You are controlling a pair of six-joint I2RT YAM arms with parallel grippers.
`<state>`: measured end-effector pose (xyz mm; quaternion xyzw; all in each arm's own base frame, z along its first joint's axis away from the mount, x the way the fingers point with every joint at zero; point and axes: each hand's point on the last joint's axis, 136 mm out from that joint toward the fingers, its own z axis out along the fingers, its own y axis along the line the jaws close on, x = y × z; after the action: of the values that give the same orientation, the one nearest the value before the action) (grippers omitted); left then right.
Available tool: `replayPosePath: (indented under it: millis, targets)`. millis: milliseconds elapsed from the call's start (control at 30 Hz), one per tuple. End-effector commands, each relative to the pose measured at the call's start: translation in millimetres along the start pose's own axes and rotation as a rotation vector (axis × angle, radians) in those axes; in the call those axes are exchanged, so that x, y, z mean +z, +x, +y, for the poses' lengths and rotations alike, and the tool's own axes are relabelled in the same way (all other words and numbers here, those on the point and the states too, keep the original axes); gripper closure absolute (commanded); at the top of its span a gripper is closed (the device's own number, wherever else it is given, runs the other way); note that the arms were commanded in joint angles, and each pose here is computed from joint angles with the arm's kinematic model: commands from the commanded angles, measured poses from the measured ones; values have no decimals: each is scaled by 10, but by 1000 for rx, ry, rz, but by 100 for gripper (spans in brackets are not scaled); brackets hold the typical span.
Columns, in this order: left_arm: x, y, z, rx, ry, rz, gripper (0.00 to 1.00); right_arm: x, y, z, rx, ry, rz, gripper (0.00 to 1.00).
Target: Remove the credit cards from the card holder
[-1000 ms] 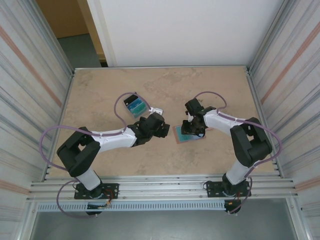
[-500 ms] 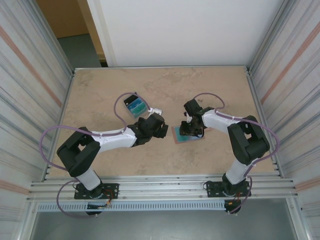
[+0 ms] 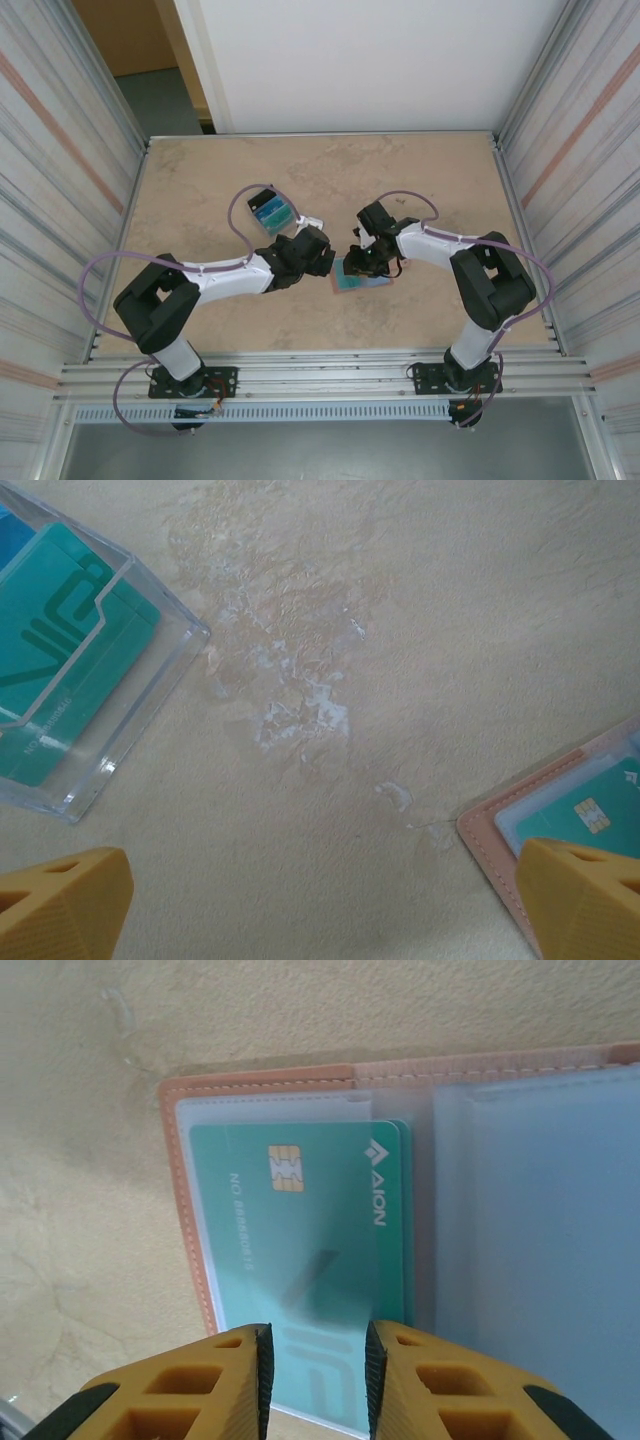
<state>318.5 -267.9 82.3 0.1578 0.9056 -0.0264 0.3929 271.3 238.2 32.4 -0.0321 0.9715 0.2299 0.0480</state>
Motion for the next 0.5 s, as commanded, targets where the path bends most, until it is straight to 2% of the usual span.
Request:
replayPosePath:
  millis: [0, 267, 333, 467]
  targets:
    - [26, 46, -24, -7, -1, 20, 1, -36, -12, 80, 22, -28, -3, 69]
    - [140, 116, -200, 31, 44, 50, 1, -93, -46, -116, 5, 91, -29, 71]
    - [179, 143, -216, 36, 42, 62, 1, -90, -50, -134, 1, 100, -28, 76]
    - [246, 183, -241, 51, 39, 82, 1, -69, -45, -146, -3, 104, -22, 76]
